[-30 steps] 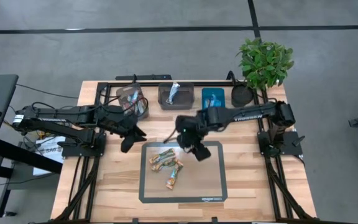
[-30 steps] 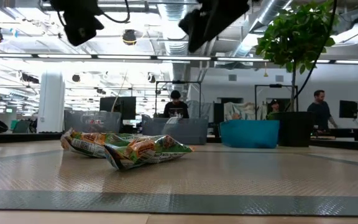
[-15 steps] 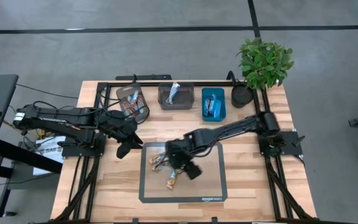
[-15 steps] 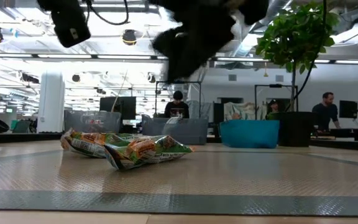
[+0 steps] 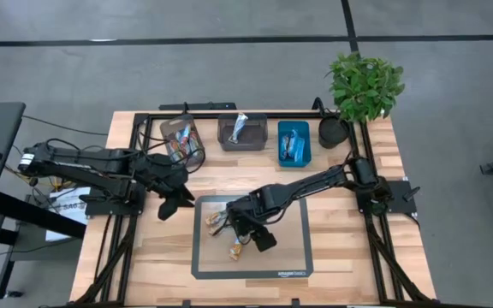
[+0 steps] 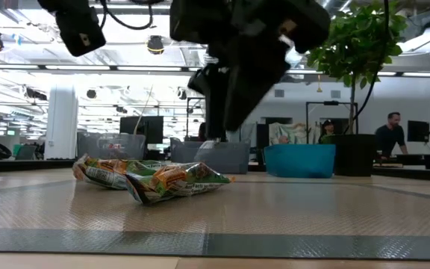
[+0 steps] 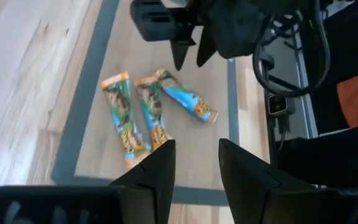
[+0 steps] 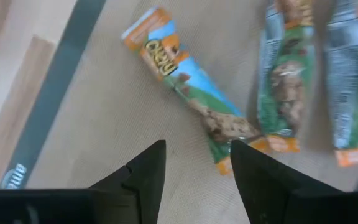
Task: Pick and place Granola Bars by type
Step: Put the yellow granola bar into the right black bin
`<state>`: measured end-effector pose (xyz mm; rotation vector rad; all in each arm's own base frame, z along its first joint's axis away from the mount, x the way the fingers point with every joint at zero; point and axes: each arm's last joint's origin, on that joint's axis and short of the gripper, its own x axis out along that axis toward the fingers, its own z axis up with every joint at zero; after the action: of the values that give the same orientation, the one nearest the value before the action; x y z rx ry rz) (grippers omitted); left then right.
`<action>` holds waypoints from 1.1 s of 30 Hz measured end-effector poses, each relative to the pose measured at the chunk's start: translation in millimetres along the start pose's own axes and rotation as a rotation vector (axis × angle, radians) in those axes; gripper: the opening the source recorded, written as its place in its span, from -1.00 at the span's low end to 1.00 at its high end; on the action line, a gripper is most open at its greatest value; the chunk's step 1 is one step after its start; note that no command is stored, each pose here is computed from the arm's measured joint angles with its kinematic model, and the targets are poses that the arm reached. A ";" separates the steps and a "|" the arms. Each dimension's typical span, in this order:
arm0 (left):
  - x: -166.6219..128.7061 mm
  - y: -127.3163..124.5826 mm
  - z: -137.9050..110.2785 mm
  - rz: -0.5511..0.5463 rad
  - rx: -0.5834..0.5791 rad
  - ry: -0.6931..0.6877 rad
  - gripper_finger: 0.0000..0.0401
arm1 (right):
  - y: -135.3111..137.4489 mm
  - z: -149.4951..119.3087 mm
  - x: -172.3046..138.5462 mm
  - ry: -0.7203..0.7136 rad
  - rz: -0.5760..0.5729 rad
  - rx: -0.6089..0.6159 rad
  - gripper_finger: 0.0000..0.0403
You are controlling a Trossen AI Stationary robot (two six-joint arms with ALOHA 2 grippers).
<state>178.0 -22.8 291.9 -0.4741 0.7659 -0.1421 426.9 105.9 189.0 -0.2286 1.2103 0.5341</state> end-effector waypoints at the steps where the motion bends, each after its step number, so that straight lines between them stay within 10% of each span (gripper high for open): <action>1: 1.8 -0.8 0.1 -0.002 0.012 0.005 -0.43 | -0.9 0.2 -4.4 -0.009 -0.003 0.015 -0.16; 16: 95.3 6.3 -2.9 0.266 0.129 0.155 -0.43 | 7.7 -2.0 -100.6 -0.214 -0.048 0.170 -0.20; 33: 179.2 32.3 -19.5 0.341 0.139 0.249 -0.43 | 55.3 -97.4 -152.5 -0.375 -0.218 0.415 -0.29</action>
<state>291.5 -53.6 151.5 -0.1894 1.0621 0.0655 280.5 69.0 303.0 0.0915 0.8898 0.1184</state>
